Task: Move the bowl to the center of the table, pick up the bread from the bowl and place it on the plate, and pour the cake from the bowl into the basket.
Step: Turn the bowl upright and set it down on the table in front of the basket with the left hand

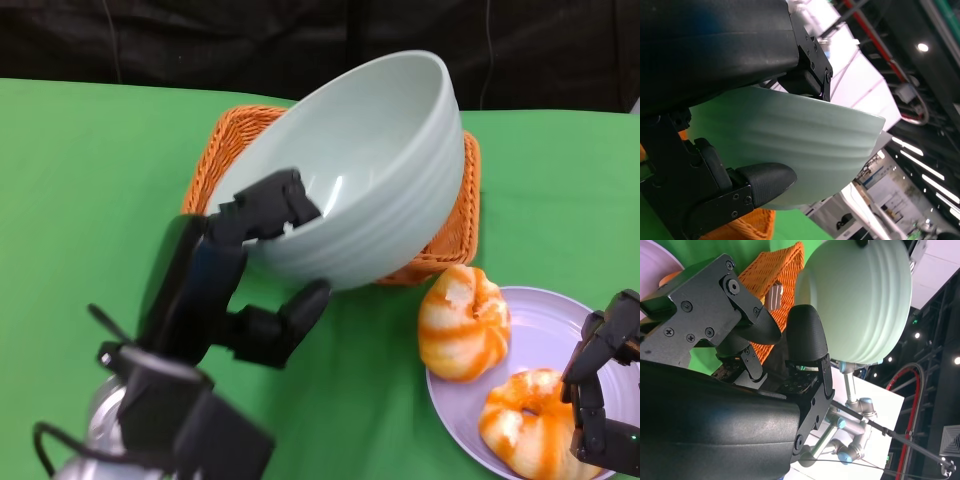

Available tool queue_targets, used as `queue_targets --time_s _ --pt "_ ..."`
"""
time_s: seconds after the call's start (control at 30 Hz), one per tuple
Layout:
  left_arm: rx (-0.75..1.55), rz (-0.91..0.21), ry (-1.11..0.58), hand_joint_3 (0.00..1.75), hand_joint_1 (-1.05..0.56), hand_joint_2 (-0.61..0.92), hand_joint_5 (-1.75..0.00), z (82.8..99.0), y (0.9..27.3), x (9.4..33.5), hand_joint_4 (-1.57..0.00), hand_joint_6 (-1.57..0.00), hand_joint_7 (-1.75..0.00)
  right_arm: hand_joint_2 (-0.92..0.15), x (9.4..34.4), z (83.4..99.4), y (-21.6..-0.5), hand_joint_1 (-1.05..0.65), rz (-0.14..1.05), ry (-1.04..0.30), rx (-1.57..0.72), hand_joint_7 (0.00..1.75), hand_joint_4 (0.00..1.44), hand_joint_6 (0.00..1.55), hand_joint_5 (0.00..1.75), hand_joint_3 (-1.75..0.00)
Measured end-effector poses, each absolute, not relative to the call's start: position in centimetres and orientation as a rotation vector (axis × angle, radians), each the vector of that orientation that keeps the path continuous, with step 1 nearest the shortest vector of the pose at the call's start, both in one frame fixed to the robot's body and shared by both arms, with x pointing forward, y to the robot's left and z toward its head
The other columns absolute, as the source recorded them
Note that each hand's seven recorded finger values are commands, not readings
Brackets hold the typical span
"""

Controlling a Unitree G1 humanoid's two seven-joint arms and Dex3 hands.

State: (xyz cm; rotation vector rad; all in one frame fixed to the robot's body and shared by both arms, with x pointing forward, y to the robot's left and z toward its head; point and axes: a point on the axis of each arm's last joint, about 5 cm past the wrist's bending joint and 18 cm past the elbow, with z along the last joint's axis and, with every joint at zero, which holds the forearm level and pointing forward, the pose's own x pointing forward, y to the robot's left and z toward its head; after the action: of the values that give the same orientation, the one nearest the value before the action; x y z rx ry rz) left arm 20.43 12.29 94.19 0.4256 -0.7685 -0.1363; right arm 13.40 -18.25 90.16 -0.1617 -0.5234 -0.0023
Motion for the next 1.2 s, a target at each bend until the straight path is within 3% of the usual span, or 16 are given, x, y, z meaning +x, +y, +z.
queue_targets --time_s 0.2,0.5,0.9,1.2 --pt "0.598 -0.093 -0.883 1.75 -0.16 0.13 -1.75 93.9 13.7 19.6 -1.09 -0.88 -1.74 -0.4 13.5 90.2 -18.2 -0.07 0.001 -0.527 -0.162 1.63 0.87 0.73 1.75 -1.42" --pt "0.934 -0.122 -1.002 1.7 -0.22 0.06 -1.75 92.4 17.3 17.6 -1.08 -0.83 -1.75 -0.39 13.4 90.3 -18.1 -0.07 0.005 -0.531 -0.162 1.63 0.86 0.73 1.75 -1.43" --pt "1.103 -0.165 -1.049 1.51 -0.25 0.07 -1.75 90.4 19.2 15.5 -1.04 -0.77 -1.75 -0.39 13.4 90.4 -18.0 -0.05 0.004 -0.523 -0.16 1.63 0.85 0.72 1.75 -1.46" --pt "1.215 -0.245 -1.006 1.5 -0.21 0.11 -1.75 86.8 18.7 15.3 -1.04 -0.75 -1.75 -0.45 13.4 90.4 -18.0 -0.07 0.004 -0.511 -0.16 1.63 0.82 0.7 1.75 -1.36"
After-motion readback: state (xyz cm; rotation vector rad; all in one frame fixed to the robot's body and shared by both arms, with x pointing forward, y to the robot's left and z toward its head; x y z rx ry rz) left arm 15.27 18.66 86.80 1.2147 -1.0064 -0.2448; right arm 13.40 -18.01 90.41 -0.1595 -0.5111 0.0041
